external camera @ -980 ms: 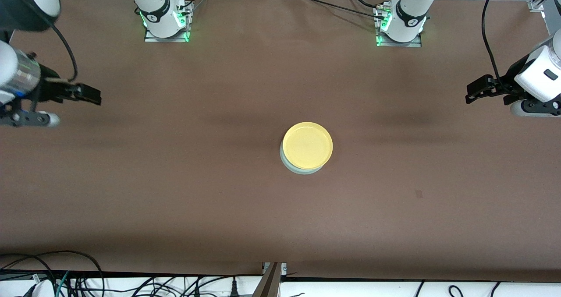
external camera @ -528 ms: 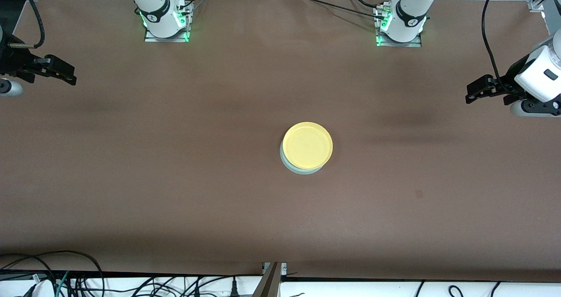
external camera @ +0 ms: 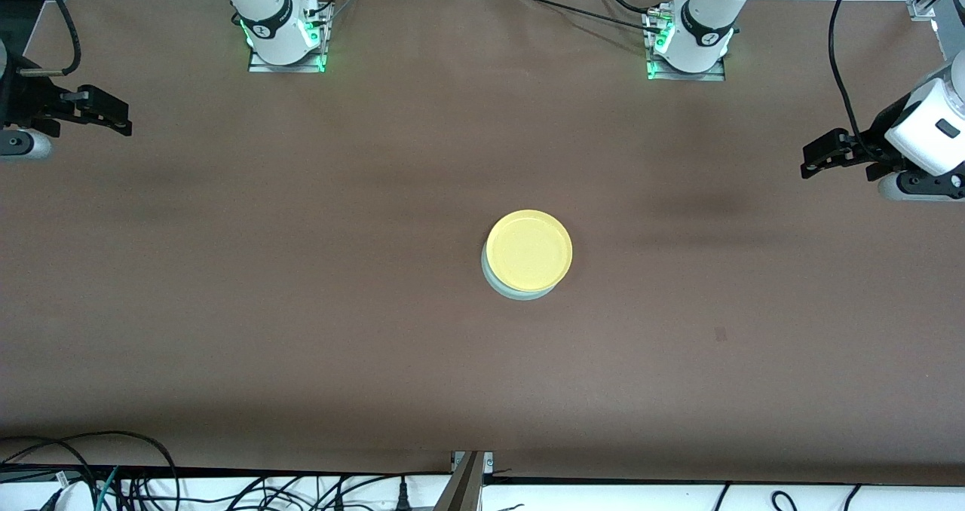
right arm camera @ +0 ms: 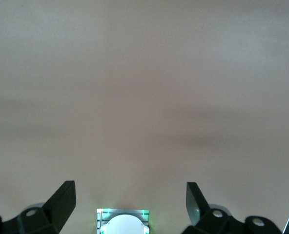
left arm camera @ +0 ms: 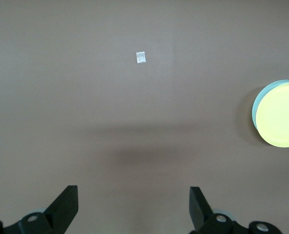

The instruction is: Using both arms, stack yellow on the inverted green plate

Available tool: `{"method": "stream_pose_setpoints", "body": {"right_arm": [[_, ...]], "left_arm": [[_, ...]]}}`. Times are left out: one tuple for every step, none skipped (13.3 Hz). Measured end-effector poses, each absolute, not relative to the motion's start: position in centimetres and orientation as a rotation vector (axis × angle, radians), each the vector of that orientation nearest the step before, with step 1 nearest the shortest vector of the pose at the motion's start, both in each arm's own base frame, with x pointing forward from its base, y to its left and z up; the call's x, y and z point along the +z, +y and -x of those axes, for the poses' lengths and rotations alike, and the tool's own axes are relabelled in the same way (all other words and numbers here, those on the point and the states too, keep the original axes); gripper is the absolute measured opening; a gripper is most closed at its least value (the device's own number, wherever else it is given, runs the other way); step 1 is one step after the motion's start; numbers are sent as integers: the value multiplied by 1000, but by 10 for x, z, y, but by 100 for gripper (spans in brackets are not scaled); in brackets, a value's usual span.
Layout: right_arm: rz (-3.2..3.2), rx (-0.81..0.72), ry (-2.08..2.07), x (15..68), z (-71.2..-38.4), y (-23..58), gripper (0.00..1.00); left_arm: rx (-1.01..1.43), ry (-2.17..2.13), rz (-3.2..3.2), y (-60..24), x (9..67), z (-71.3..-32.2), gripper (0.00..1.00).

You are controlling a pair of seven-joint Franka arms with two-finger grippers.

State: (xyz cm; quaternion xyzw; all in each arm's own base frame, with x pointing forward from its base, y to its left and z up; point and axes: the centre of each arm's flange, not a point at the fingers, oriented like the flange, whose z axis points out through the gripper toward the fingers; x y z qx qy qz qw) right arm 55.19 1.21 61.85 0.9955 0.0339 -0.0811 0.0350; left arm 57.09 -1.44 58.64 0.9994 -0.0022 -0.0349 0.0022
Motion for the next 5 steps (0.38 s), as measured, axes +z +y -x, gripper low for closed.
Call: {"method": "stream_pose_setpoints", "body": {"right_arm": [[-3059,-257,103,617,-552,12,100],[-3059,-260,99,616,-552,10,100],[-3059,-262,94,615,-553,9,100],[-3059,-263,91,615,-553,7,100],[-3059,-264,90,615,-553,7,100]], "left_arm": [[-109,-8,-3135,-15,586,-571,100],[-109,-8,-3135,-15,586,-571,100],[-109,-8,-3135,-15,586,-571,100],[-109,-9,-3135,-15,586,-571,100],[-109,-9,-3135,-15,586,-571,100]]}}
